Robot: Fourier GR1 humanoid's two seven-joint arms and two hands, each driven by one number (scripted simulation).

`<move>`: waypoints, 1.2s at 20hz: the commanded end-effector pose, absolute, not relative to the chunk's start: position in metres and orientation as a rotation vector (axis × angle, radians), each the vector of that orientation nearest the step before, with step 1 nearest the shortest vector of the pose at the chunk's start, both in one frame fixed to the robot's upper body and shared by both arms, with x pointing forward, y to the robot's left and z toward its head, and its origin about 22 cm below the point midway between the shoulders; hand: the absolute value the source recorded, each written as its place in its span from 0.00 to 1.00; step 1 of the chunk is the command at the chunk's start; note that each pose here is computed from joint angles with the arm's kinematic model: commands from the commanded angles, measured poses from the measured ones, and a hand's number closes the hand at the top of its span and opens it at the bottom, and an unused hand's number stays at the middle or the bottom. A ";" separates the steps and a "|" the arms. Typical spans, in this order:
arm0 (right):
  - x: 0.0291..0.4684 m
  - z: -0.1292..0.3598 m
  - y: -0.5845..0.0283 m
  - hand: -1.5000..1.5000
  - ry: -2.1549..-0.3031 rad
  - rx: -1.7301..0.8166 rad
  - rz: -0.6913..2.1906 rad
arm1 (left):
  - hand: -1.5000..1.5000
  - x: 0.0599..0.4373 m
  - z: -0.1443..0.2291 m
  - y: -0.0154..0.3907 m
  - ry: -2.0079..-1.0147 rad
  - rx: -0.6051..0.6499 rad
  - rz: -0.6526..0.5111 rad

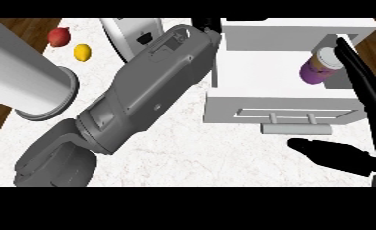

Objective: Pick up the can, place it into the drawer and close the drawer

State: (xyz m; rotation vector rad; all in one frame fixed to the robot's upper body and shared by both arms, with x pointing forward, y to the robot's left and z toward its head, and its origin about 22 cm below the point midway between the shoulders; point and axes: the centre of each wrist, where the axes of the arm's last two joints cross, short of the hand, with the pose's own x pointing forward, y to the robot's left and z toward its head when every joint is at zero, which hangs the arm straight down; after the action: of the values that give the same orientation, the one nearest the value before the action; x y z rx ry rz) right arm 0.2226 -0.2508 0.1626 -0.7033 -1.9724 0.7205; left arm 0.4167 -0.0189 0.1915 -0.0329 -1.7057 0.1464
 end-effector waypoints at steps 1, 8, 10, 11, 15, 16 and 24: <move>0.258 0.143 -0.241 0.00 -1.941 -0.800 0.832 | 0.00 0.421 0.206 -0.004 -1.707 -0.028 0.148; 0.316 0.112 -0.212 0.00 -1.855 -0.862 1.031 | 0.00 0.420 0.187 0.013 -1.698 -0.015 0.149; 0.329 0.120 -0.199 0.00 -1.799 -0.914 1.139 | 0.00 0.419 0.193 0.015 -1.696 0.000 0.141; 0.327 0.119 -0.199 0.00 -1.789 -0.944 1.172 | 0.00 0.428 0.187 0.033 -1.706 0.044 0.163; 0.349 0.078 -0.188 0.00 -1.749 -1.007 1.150 | 0.00 0.416 0.193 0.027 -1.712 0.037 0.170; 0.362 0.078 -0.186 0.00 -1.747 -1.013 1.141 | 0.00 0.420 0.190 0.041 -1.697 0.028 0.155; 0.389 0.030 -0.193 0.00 -1.633 -1.111 1.175 | 0.00 0.417 0.205 0.062 -1.712 0.071 0.161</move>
State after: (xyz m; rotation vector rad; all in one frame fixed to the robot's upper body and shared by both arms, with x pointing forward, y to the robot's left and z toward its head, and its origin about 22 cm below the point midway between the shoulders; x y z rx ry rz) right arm 0.3821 -0.1914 0.0616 -1.0718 -1.6887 1.1598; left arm 0.4215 0.0587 0.2092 0.0507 -1.7108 0.1655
